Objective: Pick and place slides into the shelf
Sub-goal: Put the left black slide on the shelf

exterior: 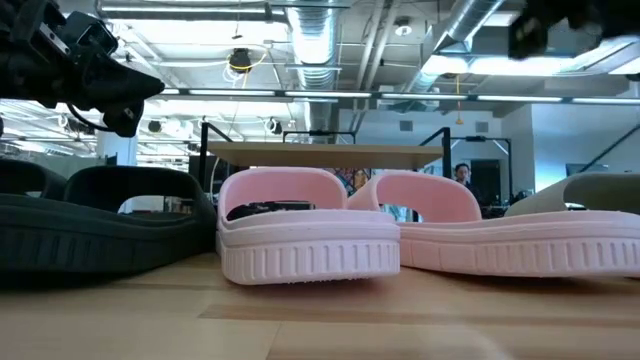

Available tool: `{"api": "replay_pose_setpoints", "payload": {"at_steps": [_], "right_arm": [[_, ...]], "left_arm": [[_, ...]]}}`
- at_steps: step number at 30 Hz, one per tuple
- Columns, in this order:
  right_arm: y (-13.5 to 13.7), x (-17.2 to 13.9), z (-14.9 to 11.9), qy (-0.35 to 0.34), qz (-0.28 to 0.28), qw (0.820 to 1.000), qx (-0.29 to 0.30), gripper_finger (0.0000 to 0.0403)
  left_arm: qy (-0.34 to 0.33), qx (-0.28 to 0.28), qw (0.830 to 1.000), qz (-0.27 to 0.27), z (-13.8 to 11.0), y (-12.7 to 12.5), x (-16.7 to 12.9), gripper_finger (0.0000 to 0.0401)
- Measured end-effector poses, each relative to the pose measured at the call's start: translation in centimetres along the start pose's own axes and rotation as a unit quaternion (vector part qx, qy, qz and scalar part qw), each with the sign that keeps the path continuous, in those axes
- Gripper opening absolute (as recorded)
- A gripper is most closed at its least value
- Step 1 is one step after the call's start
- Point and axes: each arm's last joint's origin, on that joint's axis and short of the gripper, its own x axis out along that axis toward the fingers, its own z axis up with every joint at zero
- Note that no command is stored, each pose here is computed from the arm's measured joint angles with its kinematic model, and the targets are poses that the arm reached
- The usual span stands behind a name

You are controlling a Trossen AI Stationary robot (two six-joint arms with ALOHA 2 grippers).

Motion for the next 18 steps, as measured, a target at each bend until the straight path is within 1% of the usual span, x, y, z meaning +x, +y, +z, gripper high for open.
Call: {"api": "replay_pose_setpoints", "payload": {"at_steps": [2, 4, 5, 7, 9, 12, 18], "right_arm": [[0.5, 1.4, 0.7, 0.025, 0.009, 0.999, -0.036, 0.0], [0.9, 2.5, 1.0, 0.073, 0.019, 0.995, -0.07, 0.0], [1.1, 3.1, 1.3, 0.097, 0.023, 0.991, -0.084, 0.0], [1.3, 4.1, 1.7, 0.149, 0.029, 0.983, -0.105, 0.0], [1.4, 5.0, 1.8, 0.196, 0.03, 0.974, -0.114, 0.0], [1.3, 6.3, 1.9, 0.222, 0.013, 0.967, -0.127, 0.0], [1.4, 7.7, 0.8, 0.254, -0.012, 0.953, -0.163, 0.0]], "left_arm": [[-0.002, -0.003, 1.0, 0.007, 0.0, 0.0, 0.0, 0.0], [-0.001, -0.006, 1.0, 0.001, 0.0, 0.0, 0.0, 0.0], [0.002, -0.002, 1.0, -0.011, 0.0, -0.1, 0.0, 0.0], [-0.002, 0.012, 0.999, -0.053, 0.2, -0.4, 0.0, 0.0], [-0.029, 0.034, 0.994, -0.1, 0.8, -0.7, -0.1, 0.0], [-0.083, 0.067, 0.983, -0.148, 2.0, -1.3, -0.2, 0.0], [-0.084, 0.102, 0.975, -0.178, 4.0, -2.1, 0.2, 0.0]]}}
